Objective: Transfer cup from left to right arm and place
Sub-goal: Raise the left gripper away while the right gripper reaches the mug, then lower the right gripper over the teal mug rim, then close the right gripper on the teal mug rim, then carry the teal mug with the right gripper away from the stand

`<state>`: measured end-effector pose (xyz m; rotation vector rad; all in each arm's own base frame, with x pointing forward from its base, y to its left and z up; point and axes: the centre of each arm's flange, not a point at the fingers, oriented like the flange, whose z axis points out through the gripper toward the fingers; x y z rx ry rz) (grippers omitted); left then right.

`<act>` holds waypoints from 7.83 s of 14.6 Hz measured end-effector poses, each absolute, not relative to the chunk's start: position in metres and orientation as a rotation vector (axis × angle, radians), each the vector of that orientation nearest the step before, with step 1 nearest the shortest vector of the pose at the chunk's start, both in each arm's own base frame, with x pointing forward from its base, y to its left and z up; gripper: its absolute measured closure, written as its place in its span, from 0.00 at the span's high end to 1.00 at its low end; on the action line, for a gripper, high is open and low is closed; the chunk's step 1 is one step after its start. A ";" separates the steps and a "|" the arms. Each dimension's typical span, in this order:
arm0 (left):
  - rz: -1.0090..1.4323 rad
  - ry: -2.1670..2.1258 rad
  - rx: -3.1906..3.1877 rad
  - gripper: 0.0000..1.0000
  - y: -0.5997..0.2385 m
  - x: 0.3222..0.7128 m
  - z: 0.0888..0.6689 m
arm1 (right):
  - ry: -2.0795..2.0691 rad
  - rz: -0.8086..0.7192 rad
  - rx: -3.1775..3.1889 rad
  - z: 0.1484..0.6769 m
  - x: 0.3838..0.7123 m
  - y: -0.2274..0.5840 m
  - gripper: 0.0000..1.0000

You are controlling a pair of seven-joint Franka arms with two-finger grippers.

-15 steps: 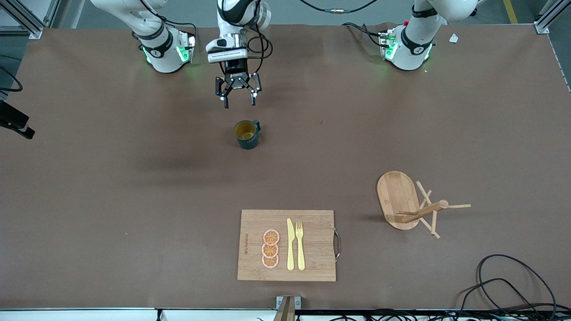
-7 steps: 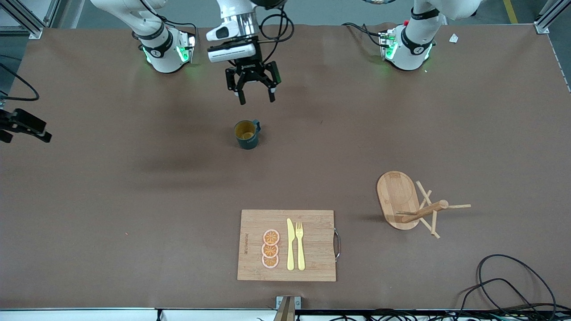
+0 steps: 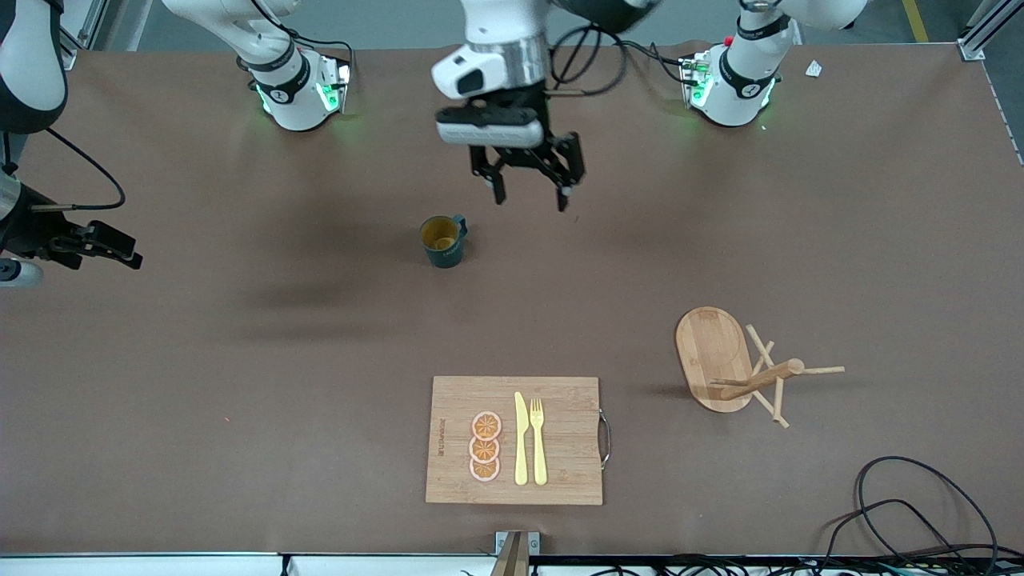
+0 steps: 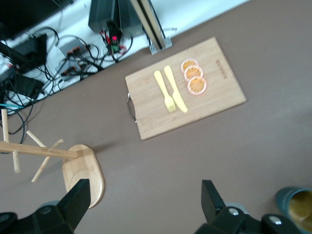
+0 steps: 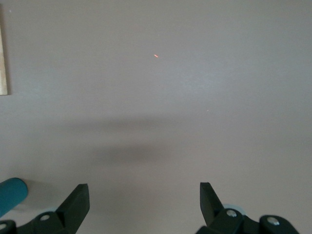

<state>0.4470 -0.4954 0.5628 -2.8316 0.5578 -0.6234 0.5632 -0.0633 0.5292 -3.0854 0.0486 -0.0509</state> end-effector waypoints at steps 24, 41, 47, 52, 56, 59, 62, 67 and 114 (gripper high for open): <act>-0.022 0.082 -3.083 1.00 -0.049 0.539 0.664 | 0.426 -0.139 -3.037 0.375 0.454 0.277 1.00; -0.111 0.002 -3.134 1.00 -0.022 0.538 0.655 | 0.217 -0.254 -3.141 0.297 0.394 0.343 0.98; -0.120 -0.016 -3.130 1.00 -0.016 0.541 0.660 | 0.259 -0.225 -3.162 0.267 0.394 0.343 0.98; -0.101 -0.010 -3.130 1.00 -0.019 0.543 0.656 | 0.249 -0.228 -3.168 0.261 0.393 0.343 0.96; -0.064 -0.021 -3.130 1.00 -0.015 0.551 0.642 | 0.224 -0.257 -3.133 0.246 0.390 0.344 0.93; -0.065 -0.019 -3.132 1.00 -0.016 0.552 0.642 | 0.216 -0.245 -3.141 0.232 0.387 0.343 0.93; -0.070 -0.019 -3.138 1.00 -0.017 0.552 0.643 | 0.202 -0.244 -3.146 0.230 0.385 0.344 0.93; -0.095 -0.017 -3.159 1.00 -0.019 0.554 0.650 | 0.182 -0.241 -3.162 0.227 0.383 0.342 0.93; -0.068 0.111 -3.165 1.00 -0.064 0.562 0.640 | -0.177 0.035 -3.168 0.359 0.477 0.278 0.05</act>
